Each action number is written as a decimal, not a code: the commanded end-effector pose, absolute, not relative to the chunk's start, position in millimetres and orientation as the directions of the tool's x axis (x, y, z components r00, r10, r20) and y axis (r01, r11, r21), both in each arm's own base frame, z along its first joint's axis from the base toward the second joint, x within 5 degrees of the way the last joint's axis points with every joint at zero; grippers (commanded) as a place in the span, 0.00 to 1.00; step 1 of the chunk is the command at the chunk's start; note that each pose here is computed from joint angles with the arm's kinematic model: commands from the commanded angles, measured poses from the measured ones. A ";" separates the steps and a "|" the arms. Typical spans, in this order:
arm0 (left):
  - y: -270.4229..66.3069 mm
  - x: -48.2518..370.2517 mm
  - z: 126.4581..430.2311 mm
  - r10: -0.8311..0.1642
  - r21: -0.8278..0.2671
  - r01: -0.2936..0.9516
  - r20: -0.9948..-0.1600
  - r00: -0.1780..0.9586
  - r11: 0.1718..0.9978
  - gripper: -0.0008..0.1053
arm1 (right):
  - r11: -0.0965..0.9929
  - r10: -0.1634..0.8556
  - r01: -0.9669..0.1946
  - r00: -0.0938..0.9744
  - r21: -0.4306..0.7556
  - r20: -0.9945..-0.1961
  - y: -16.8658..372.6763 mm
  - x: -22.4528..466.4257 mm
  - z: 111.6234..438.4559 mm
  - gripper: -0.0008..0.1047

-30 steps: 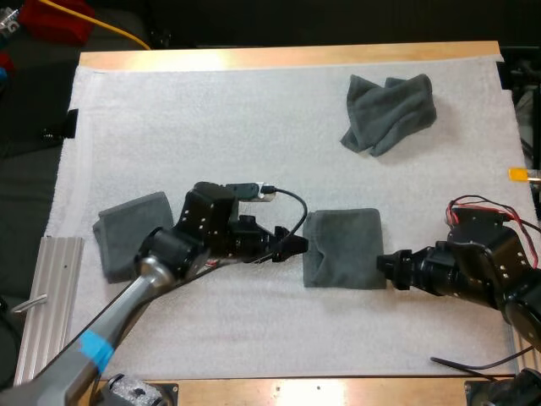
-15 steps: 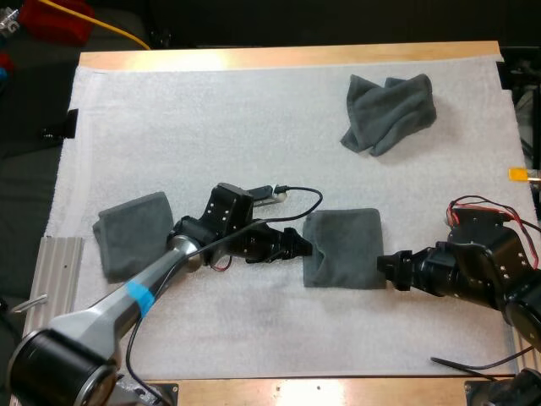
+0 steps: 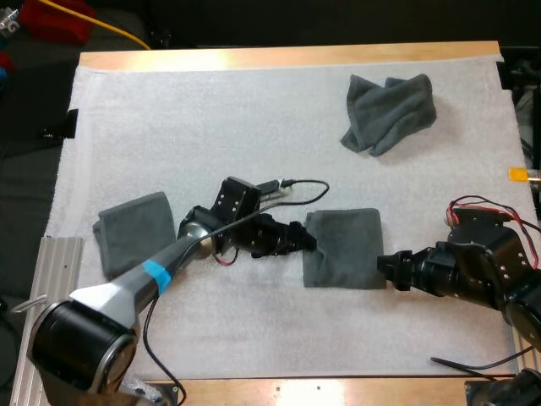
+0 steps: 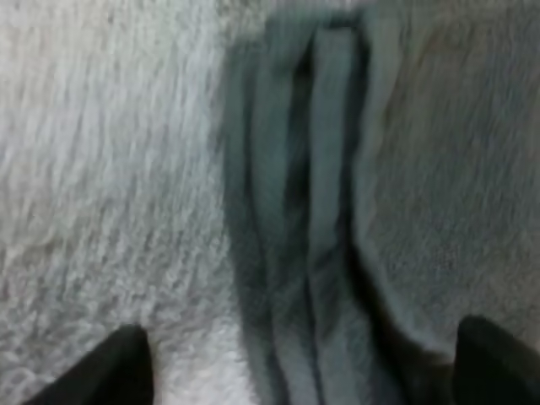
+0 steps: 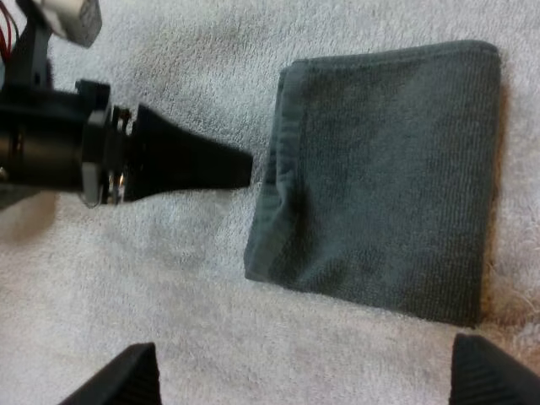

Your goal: Pick towel from pile, fold and stack

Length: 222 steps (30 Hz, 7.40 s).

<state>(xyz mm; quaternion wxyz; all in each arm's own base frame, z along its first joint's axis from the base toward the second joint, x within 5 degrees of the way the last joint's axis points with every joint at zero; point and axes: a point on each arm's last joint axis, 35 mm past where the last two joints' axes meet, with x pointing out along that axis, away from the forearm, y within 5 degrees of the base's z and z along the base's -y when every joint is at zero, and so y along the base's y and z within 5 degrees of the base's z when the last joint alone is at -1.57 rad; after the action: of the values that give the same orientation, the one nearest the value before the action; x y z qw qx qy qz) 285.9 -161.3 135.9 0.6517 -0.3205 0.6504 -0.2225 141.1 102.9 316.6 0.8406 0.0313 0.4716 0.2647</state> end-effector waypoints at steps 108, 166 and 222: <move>81.0 246.4 273.2 -0.370 -0.475 -0.289 -0.860 0.351 0.831 0.01 | 0.789 0.572 -0.506 0.398 0.348 -0.717 97.8 127.8 329.0 0.65; 85.2 232.6 315.9 -0.043 -0.211 -0.366 -0.908 0.416 0.906 0.66 | 0.780 0.572 -0.534 0.398 0.326 -0.717 97.8 127.8 329.0 0.65; -15.4 173.5 370.6 -0.196 -0.179 0.084 -0.835 0.515 0.980 0.66 | 0.985 0.069 -0.170 0.554 -0.031 -0.829 -16.5 186.1 302.8 0.65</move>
<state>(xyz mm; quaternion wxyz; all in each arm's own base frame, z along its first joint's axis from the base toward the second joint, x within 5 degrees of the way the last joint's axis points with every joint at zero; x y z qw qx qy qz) 174.4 -15.0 367.2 0.8644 -0.0617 0.4922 -0.0820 188.4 -15.7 300.7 0.8795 -0.0439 0.4693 0.0653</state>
